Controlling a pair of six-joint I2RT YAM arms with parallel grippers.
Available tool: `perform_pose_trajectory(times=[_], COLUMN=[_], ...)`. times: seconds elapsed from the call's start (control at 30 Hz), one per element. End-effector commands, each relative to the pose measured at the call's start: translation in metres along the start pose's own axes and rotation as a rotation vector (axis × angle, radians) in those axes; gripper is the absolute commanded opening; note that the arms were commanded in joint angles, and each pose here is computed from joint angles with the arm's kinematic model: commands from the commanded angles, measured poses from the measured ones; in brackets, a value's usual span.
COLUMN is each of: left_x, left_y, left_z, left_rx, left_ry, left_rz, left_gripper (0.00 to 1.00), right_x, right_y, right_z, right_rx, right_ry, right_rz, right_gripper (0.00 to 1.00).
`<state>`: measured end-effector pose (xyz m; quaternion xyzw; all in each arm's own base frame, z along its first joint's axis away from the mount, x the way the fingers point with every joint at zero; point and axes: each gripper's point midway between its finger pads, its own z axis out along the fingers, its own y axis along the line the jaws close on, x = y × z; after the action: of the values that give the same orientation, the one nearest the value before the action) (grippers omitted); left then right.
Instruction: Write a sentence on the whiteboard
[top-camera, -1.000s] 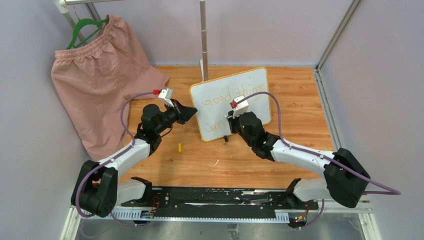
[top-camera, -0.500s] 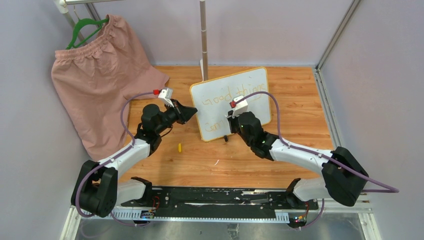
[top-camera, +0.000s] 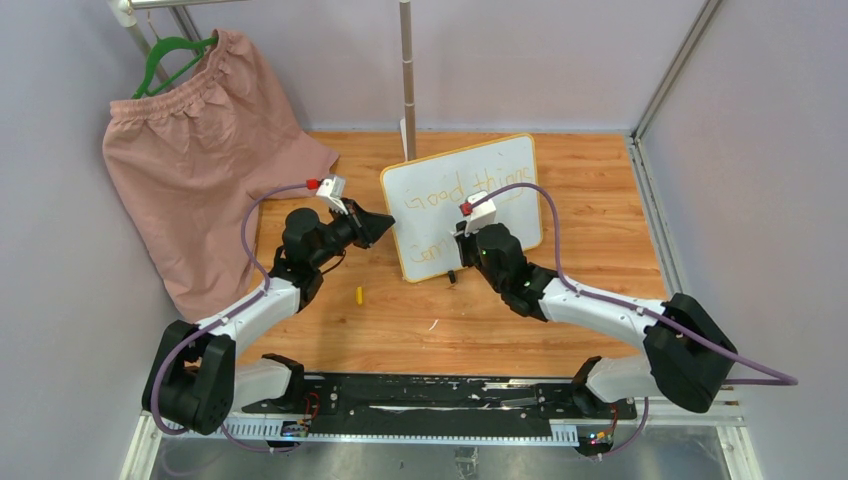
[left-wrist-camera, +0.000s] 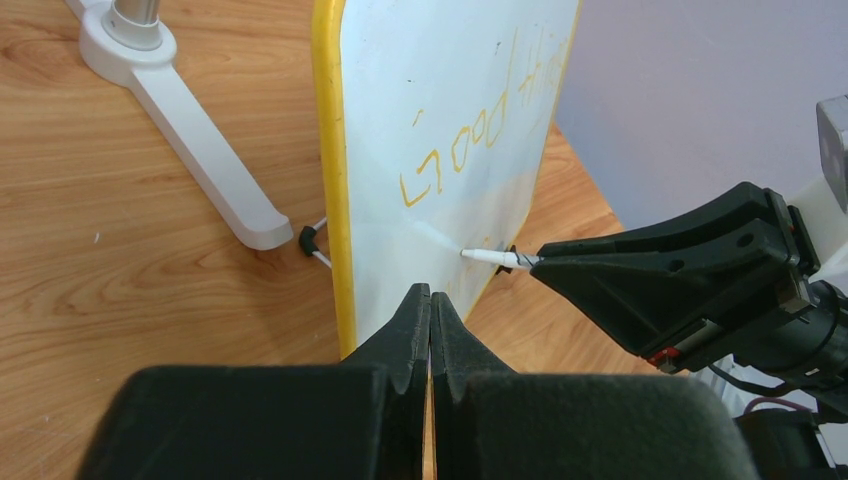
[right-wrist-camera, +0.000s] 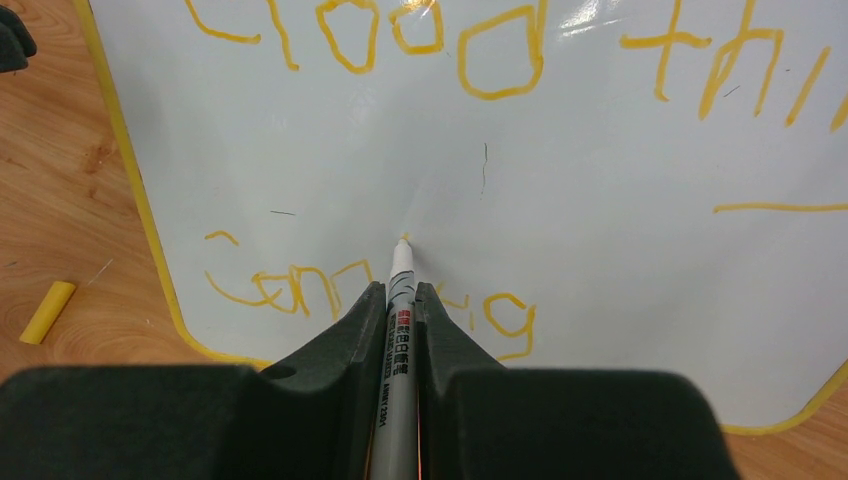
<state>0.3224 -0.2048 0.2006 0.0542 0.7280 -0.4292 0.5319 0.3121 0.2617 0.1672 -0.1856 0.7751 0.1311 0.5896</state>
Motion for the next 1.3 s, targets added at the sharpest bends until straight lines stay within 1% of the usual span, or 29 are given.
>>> perform_pose_trajectory(times=[0.0,0.2,0.43,0.57,0.7,0.93,1.1,1.27], left_x=[-0.009,-0.009,-0.011,-0.01,-0.009,-0.016,-0.013,-0.012], left_y=[-0.002,-0.002,-0.003,-0.002,0.0,-0.001,0.009,0.011], left_z=[-0.002,-0.002,-0.003,-0.003,-0.004,-0.01,-0.017,-0.017], left_rx=[0.009,0.008,0.008,0.006,-0.007,-0.04,-0.1,-0.107], left_ry=[-0.029,-0.031,-0.036,-0.033,-0.032,-0.047,-0.058,-0.056], left_rz=[0.021,0.022,0.021,0.018,0.014,0.002,0.014,0.009], left_gripper=[0.0,0.0,0.0,0.0,0.0,0.0,0.0,0.0], right_x=[-0.01,-0.041,-0.05,-0.052,-0.041,-0.014,-0.003,0.0], right_y=[-0.003,-0.007,-0.026,-0.038,-0.05,-0.066,-0.069,-0.073], right_z=[-0.006,-0.029,-0.06,-0.08,-0.093,-0.102,-0.098,-0.09], right_rx=[0.019,0.006,0.037,0.048,0.073,0.119,0.138,0.145], right_ry=[-0.017,-0.085,-0.135,-0.184,-0.208,-0.208,-0.196,-0.192], right_rz=[0.034,0.084,0.098,0.1,0.089,0.112,0.143,0.228], right_gripper=[0.0,0.0,0.0,0.0,0.0,0.0,0.0,0.0])
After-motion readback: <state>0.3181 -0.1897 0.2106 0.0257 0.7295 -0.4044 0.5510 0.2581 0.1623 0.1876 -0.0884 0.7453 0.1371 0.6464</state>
